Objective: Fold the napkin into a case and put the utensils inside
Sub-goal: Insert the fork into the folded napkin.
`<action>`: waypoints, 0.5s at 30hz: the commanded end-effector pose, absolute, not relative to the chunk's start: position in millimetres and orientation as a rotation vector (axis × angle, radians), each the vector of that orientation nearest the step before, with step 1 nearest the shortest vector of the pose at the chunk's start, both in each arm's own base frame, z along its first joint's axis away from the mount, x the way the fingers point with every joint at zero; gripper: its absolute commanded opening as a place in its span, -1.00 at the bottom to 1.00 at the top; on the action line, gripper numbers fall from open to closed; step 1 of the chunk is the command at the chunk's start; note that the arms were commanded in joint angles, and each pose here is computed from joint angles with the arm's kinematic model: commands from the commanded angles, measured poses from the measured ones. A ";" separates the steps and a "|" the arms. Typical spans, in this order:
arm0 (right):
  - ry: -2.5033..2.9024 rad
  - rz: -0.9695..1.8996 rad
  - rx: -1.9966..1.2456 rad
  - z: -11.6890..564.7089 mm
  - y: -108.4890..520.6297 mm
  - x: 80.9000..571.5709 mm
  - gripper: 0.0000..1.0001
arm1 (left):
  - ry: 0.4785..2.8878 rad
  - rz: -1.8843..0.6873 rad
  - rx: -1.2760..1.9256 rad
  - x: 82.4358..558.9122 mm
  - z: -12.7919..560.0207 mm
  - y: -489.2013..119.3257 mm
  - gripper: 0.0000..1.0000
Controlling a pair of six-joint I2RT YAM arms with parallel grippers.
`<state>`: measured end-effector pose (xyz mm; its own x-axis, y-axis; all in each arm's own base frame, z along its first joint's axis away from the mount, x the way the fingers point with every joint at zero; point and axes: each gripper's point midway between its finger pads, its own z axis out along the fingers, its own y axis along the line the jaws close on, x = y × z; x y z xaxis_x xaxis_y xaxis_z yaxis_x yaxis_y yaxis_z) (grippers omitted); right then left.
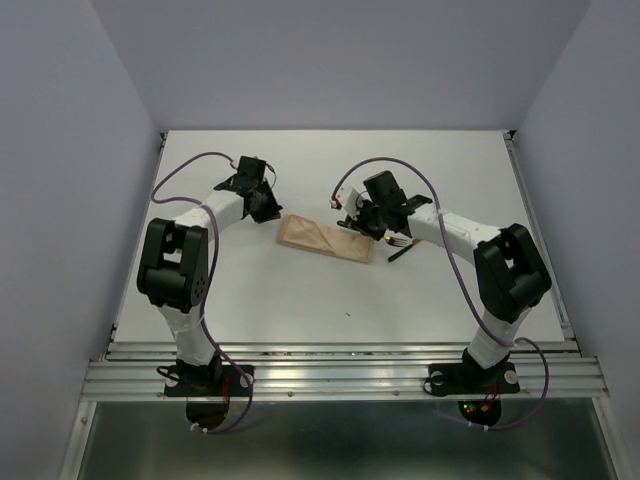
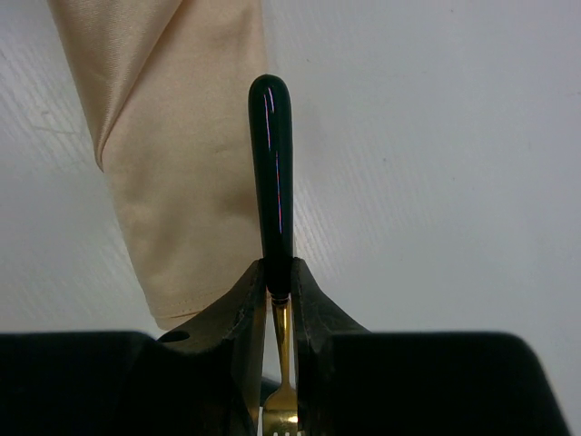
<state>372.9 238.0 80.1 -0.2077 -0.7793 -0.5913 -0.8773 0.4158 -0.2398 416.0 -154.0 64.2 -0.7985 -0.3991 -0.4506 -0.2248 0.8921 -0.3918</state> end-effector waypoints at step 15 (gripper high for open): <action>1.965 0.265 -1.562 71.5 280.5 374.6 -0.99 | 2.554 -0.426 -0.451 430.7 49.8 -153.1 -0.90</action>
